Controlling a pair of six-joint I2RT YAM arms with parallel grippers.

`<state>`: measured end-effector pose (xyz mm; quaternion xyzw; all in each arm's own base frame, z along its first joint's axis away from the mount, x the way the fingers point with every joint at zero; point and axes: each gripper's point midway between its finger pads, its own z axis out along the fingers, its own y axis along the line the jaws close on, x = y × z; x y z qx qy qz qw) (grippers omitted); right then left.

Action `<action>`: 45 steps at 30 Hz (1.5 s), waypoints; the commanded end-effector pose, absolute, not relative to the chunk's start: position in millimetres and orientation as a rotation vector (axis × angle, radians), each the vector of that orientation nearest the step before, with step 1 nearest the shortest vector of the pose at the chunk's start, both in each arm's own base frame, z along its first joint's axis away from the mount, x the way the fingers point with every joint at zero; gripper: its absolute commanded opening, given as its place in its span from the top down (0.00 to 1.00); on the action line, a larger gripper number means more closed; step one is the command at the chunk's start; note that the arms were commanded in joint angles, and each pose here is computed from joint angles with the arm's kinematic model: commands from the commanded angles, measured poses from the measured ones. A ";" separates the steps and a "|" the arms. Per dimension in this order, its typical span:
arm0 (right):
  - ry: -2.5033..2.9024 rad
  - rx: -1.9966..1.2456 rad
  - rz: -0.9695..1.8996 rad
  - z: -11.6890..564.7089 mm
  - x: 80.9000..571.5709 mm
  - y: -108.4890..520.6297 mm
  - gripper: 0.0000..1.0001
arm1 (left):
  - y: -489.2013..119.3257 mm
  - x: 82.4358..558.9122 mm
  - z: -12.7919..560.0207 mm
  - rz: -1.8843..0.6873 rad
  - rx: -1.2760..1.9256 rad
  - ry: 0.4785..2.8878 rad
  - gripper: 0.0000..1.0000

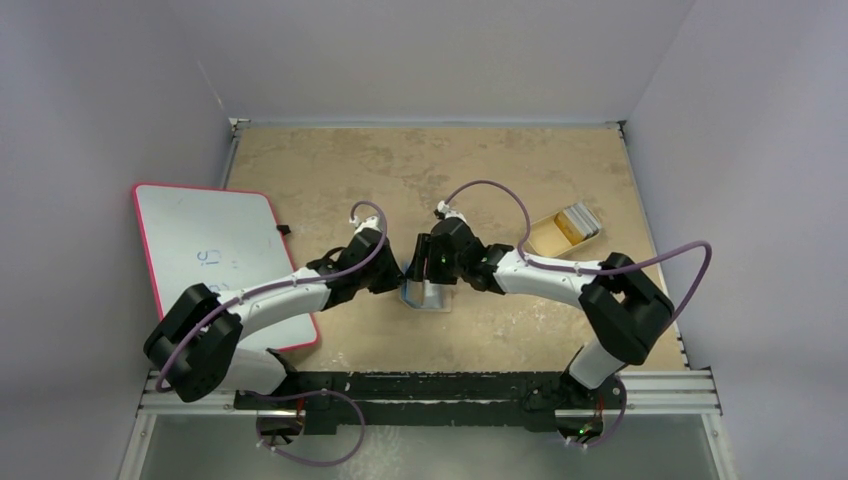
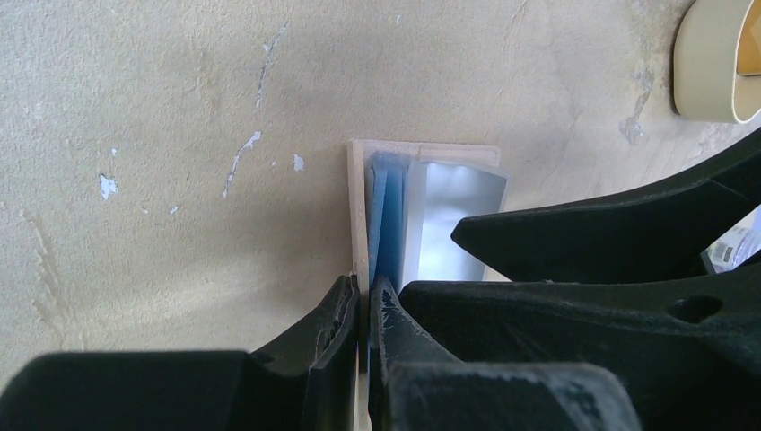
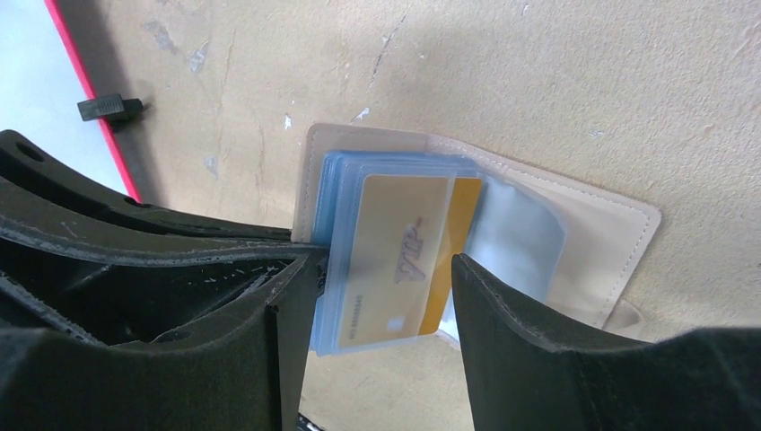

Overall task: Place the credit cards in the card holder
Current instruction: Turn over the card slot in the card holder.

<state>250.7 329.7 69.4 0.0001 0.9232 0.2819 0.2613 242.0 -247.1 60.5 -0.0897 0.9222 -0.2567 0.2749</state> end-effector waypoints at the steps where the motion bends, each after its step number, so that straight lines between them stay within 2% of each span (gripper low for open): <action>1: 2.468 0.039 0.742 78.2 262.9 332.6 0.41 | -257.1 255.9 88.2 -0.730 -0.210 2.394 1.00; 20: 2.505 0.054 0.589 62.1 262.0 310.5 0.53 | -254.6 256.2 87.0 -0.712 -0.216 2.395 1.00; 27: 2.503 0.053 0.495 67.1 262.5 294.6 0.46 | -253.9 255.4 85.1 -0.709 -0.218 2.400 1.00; 33: 2.480 0.064 0.368 76.1 272.6 281.0 0.43 | -253.9 254.5 84.4 -0.714 -0.222 2.400 1.00; 38: 2.479 0.018 0.332 76.2 278.4 283.4 0.43 | -254.2 253.6 83.4 -0.720 -0.222 2.400 1.00; 45: 2.479 -0.035 0.463 73.5 277.0 306.0 0.47 | -251.0 253.5 79.5 -0.701 -0.221 2.403 1.00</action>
